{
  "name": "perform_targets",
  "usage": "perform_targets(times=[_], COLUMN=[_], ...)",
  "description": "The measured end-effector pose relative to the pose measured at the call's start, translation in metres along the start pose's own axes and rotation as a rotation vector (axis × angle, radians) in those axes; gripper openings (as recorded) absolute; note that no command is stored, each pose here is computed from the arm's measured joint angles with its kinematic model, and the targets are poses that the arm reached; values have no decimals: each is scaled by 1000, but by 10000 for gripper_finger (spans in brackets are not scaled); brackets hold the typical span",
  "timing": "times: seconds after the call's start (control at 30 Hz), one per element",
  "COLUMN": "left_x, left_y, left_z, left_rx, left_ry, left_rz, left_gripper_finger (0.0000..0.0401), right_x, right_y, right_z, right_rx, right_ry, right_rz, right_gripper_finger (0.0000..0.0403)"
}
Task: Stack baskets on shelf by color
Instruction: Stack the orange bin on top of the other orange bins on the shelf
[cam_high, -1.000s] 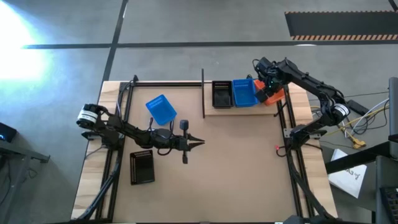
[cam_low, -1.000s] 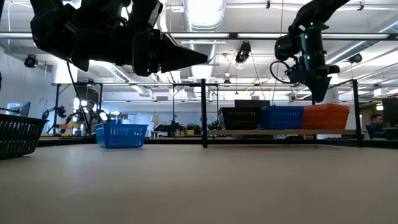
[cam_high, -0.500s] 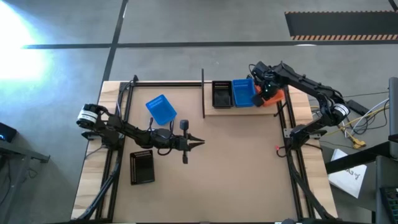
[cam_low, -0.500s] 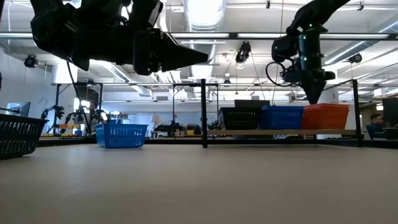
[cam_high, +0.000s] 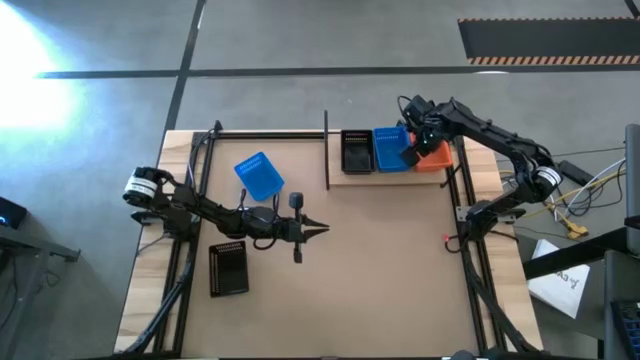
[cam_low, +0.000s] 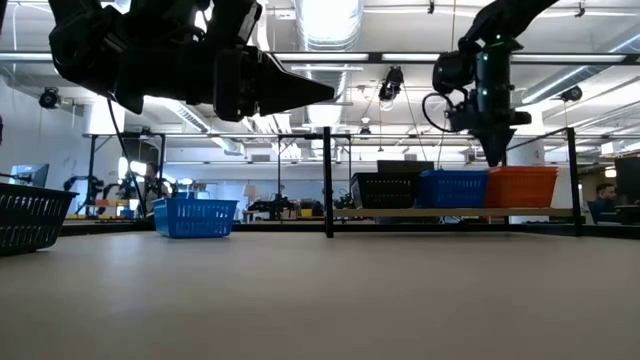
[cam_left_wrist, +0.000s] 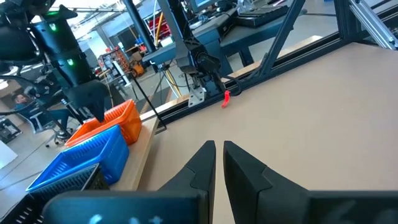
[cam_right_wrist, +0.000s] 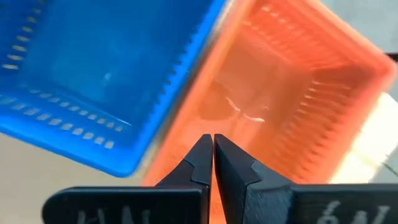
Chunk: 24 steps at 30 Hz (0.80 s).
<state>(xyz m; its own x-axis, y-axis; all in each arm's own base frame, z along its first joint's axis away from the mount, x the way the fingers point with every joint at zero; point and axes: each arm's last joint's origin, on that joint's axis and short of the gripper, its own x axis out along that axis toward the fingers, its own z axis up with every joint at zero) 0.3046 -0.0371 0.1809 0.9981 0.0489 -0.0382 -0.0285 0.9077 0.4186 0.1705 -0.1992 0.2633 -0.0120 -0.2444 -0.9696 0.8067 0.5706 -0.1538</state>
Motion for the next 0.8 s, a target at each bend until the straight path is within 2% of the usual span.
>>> perform_targets(times=[0.2,0.3,0.8], left_x=[0,0,0], left_y=[0,0,0], left_z=[0,0,0], left_rx=[0,0,0], left_ry=[1,1,2], left_rz=[0,0,0], left_gripper_finger=[15,15,15], right_x=[17,24,12], right_y=[2,5,9], right_z=[-10,-12,3], right_rx=[-5,-10,-50], right_ry=[82,97,-37], right_rz=[-15,25,82], right_gripper_finger=[9,9,9])
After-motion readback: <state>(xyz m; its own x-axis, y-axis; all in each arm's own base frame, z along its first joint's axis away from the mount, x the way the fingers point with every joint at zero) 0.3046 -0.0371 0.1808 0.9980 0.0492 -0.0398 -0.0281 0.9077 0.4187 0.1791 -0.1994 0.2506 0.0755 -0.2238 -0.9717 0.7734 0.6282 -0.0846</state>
